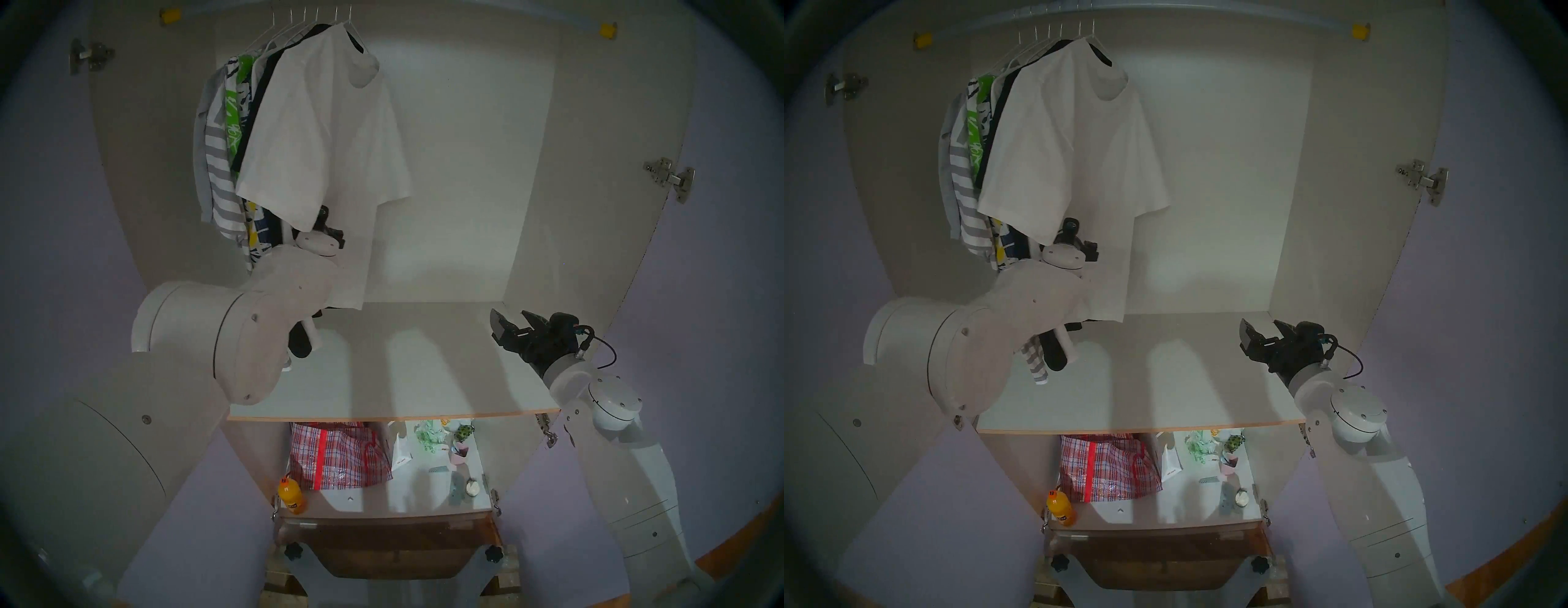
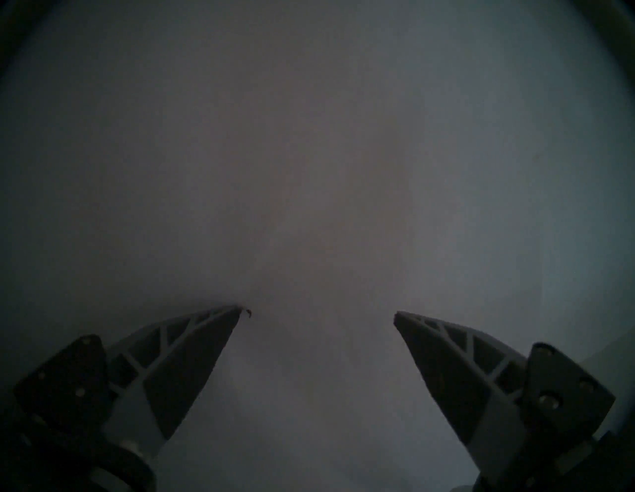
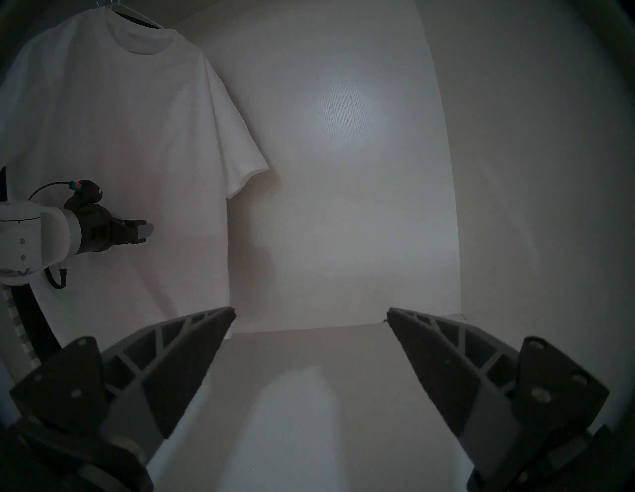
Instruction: Move and arrange clothes and pants in the wardrobe
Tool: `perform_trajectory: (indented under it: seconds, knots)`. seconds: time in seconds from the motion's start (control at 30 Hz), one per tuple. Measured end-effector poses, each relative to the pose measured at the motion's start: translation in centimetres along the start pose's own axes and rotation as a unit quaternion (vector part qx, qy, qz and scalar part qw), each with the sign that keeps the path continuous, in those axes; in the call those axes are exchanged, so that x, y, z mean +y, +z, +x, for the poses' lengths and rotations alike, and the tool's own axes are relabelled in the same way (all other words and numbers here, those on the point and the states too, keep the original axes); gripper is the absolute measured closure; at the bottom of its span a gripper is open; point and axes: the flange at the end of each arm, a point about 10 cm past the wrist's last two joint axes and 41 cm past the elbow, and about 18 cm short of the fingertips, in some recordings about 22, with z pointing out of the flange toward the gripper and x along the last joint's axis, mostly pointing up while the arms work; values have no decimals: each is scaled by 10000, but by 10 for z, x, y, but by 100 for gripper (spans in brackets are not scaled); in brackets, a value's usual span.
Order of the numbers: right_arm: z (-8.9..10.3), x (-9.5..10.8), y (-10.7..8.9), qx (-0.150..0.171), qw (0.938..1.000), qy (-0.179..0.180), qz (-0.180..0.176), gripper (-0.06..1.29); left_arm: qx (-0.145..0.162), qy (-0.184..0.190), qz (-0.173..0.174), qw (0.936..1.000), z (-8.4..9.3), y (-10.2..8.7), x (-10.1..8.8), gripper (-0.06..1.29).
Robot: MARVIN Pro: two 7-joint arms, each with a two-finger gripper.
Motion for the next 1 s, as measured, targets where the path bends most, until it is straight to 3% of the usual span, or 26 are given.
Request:
perform_trajectory:
  seconds: [0.2, 0.27, 0.67, 0.8, 0.9, 1.0]
  knots:
    - [0, 0, 0, 3, 10000, 1, 0, 2, -90, -31, 431, 9990, -11, 11, -50, 0]
    - [0, 0, 0, 3, 10000, 1, 1, 2, -101, -21, 492, 9987, -13, 12, -55, 0]
    - [0, 0, 0, 4, 10000, 2, 2, 2, -216, 128, 757, 9968, -28, 11, -68, 0]
    - [0, 0, 0, 9, 10000, -2, 3, 2, -157, 186, 534, 9983, -34, 12, -68, 0]
    - [0, 0, 0, 9, 10000, -3, 4, 2, -6, -370, 165, 9992, -42, 11, -61, 0]
    - [0, 0, 0, 7, 10000, -2, 4, 2, -63, -1160, -267, 9929, -56, 8, -51, 0]
